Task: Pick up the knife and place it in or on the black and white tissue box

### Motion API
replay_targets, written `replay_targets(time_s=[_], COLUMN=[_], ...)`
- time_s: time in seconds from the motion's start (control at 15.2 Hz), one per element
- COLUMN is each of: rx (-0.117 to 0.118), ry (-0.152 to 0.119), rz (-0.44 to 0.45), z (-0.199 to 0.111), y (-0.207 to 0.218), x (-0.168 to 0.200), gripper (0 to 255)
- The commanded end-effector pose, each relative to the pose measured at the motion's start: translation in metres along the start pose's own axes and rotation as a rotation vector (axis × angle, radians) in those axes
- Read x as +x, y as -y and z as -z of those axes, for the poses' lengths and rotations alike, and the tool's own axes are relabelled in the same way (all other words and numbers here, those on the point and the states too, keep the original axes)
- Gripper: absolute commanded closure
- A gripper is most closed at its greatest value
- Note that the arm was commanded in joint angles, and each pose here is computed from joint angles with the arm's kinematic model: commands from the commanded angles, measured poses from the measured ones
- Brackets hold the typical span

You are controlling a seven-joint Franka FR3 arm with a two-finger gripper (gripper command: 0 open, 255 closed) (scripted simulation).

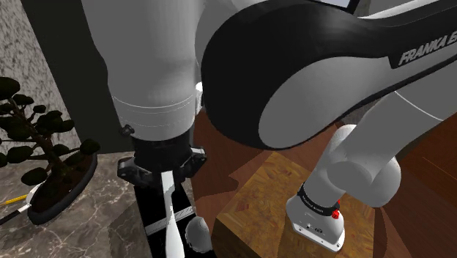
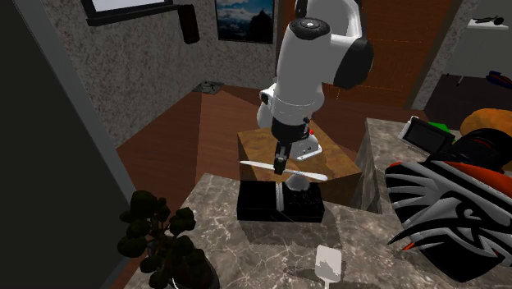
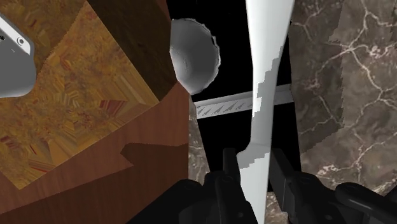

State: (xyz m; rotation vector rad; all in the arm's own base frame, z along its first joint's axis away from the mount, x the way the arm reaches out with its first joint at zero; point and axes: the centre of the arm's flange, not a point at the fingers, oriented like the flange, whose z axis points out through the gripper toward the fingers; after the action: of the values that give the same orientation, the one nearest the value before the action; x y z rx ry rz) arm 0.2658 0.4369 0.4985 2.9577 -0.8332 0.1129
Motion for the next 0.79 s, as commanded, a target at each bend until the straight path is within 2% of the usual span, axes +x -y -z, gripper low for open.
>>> replay_targets(time_s=[0.0,0.73], rx=[0.0,0.0], ry=[0.0,0.0], rz=[-0.001,-0.001], z=[-0.01,-0.065], y=[-0.001,0.001], x=[-0.002,-0.006], gripper=[255,255])
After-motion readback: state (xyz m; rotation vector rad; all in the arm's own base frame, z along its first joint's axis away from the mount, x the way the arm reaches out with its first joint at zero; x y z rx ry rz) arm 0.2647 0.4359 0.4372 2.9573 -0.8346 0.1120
